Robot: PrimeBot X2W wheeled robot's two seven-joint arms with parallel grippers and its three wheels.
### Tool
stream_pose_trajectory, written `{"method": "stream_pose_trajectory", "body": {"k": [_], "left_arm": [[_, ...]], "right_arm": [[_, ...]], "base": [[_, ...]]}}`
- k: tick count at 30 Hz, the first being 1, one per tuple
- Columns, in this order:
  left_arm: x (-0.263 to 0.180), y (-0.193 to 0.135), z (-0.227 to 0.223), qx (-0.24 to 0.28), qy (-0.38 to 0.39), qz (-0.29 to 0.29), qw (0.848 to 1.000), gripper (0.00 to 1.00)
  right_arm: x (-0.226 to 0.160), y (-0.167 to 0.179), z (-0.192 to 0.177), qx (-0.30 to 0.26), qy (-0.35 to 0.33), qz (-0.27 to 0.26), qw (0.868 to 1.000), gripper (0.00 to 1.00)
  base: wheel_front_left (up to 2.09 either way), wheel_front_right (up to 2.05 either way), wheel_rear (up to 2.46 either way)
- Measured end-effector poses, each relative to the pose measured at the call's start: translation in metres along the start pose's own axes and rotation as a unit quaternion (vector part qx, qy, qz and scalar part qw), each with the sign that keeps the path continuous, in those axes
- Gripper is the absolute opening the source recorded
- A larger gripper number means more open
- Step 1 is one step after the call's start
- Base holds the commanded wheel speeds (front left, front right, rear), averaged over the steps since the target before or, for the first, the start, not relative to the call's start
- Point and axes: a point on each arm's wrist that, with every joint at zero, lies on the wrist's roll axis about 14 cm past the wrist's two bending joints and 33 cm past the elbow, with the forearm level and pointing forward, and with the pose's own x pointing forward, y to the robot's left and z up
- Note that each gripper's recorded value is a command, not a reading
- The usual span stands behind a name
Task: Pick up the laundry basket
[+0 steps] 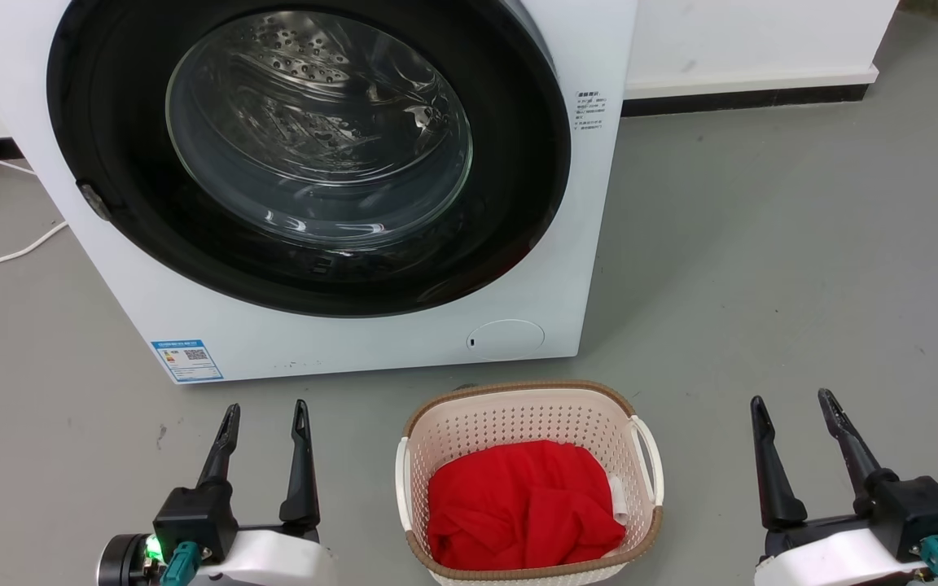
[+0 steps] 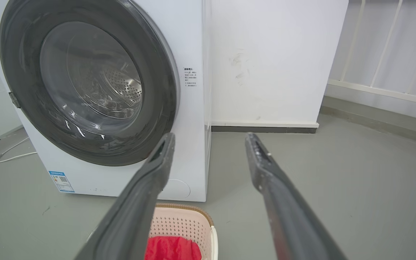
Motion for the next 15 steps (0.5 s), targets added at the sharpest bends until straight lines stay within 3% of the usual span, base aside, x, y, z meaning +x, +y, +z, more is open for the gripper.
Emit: {"method": "stream_pose_trajectory", "body": {"k": [15], "left_arm": [[-0.0014, -0.0031, 0.0015, 0.037, -0.009, -0.007, 0.999, 1.0]], "right_arm": [[-0.0021, 0.0003, -0.0002, -0.028, -0.003, 0.004, 1.0, 1.0]], "base": [[0.0, 0.0, 0.0]]}}
